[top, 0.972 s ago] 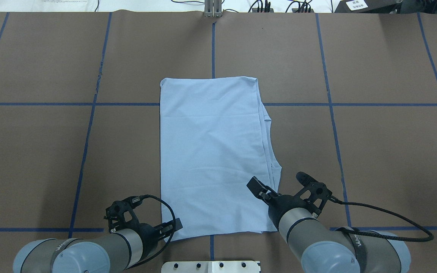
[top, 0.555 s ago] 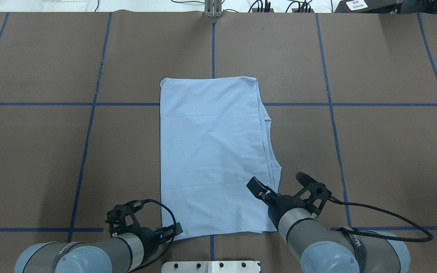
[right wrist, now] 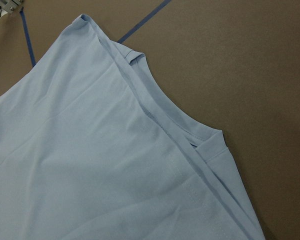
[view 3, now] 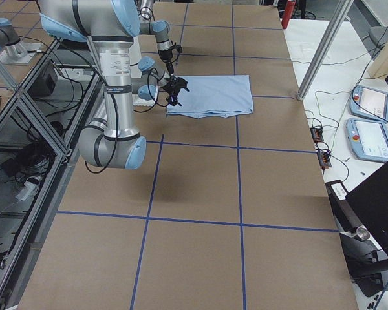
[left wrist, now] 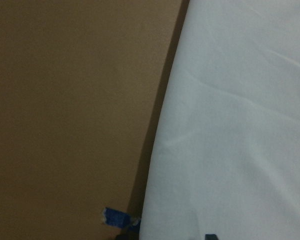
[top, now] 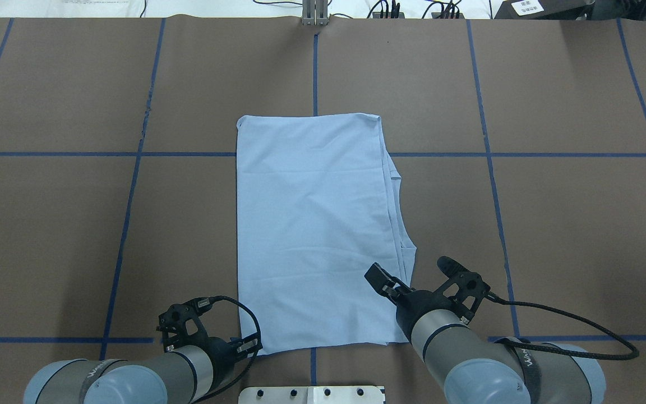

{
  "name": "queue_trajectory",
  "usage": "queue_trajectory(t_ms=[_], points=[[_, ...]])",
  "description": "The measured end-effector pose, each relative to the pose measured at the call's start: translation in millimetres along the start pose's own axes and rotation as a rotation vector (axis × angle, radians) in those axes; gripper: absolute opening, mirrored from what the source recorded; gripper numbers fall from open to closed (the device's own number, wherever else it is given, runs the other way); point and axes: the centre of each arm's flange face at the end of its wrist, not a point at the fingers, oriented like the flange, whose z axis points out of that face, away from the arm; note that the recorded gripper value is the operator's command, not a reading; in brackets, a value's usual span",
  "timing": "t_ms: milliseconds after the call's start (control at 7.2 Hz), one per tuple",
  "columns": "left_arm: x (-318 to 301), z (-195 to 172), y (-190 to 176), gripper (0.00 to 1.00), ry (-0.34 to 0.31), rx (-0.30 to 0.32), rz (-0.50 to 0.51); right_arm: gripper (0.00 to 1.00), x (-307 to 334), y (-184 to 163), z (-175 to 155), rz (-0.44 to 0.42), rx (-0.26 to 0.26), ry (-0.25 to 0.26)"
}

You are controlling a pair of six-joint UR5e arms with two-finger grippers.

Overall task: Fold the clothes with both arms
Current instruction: 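Grasp the near edge of the shirt with both grippers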

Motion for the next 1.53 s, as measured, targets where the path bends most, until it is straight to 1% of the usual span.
queue_trajectory(t_ms=[139, 416, 555, 694, 972, 1111, 1249, 1527], points=[[0, 0, 0, 0.0, 0.001, 0.001, 0.002, 1.0, 0, 0, 1, -0.001, 0.0, 0.001], [2, -2, 0, 0.0, 0.006, 0.001, 0.005, 0.94, 5, 4, 6, 0.005, 0.004, 0.014], [4, -4, 0, 0.0, 0.011, 0.0, 0.004, 0.9, 9, 9, 8, 0.022, 0.002, 0.025], [6, -5, 0, 0.0, 0.015, -0.001, 0.004, 0.81, 15, 17, 8, 0.04, -0.011, 0.05], [7, -5, 0, 0.0, 0.017, -0.001, 0.003, 0.82, 6, 44, 3, 0.109, -0.051, 0.163], [7, -5, 0, 0.0, 0.017, 0.0, 0.004, 0.82, -5, 60, 0, 0.122, -0.06, 0.204], [7, -5, -1, 0.0, 0.018, 0.001, 0.004, 0.82, -8, 70, -1, 0.12, -0.063, 0.226], [7, -5, -1, 0.0, 0.017, 0.002, 0.004, 0.81, -1, 78, 8, 0.103, -0.053, 0.256]])
